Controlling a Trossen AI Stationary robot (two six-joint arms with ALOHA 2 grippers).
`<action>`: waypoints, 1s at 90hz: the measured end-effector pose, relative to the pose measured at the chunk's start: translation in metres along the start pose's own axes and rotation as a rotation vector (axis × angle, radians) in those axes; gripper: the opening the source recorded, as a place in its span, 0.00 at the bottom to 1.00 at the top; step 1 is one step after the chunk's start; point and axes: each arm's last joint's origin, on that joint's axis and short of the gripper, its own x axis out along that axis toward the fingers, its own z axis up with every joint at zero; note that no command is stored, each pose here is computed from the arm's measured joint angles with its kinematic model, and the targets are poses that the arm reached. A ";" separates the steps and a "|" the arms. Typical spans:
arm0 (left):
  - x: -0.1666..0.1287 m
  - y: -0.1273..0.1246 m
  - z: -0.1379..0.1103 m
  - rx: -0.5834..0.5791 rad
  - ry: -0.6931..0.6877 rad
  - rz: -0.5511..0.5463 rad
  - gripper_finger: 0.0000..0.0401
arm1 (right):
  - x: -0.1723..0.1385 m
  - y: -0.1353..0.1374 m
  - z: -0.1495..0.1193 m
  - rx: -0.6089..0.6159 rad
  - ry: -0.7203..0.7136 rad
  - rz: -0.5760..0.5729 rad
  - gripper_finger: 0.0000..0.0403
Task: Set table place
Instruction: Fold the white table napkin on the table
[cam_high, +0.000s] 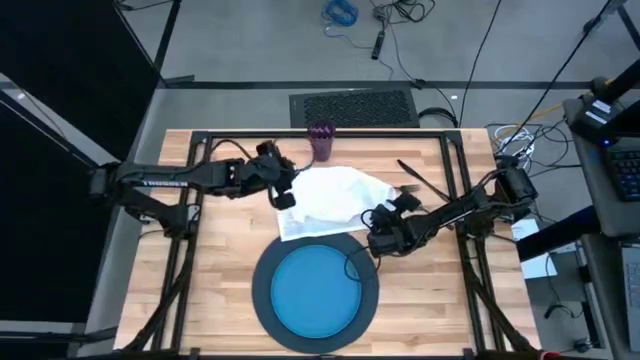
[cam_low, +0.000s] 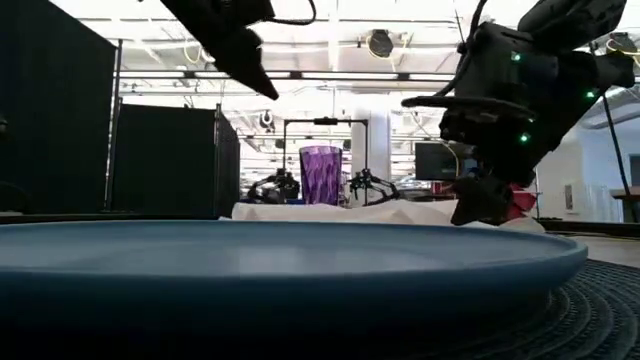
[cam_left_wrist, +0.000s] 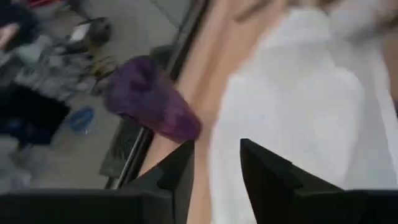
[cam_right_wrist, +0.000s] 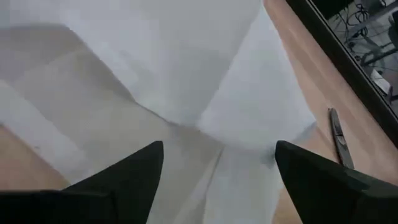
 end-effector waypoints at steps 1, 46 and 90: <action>0.000 0.000 0.000 -0.015 -0.001 -0.001 0.29 | 0.000 0.000 0.000 0.002 -0.001 0.002 0.73; 0.022 -0.042 -0.040 -0.030 -0.113 -0.006 0.30 | 0.021 -0.015 0.027 0.233 -0.060 -0.039 0.73; 0.036 -0.061 -0.098 -0.063 -0.085 -0.160 0.30 | 0.067 -0.053 0.074 0.548 -0.070 0.143 0.73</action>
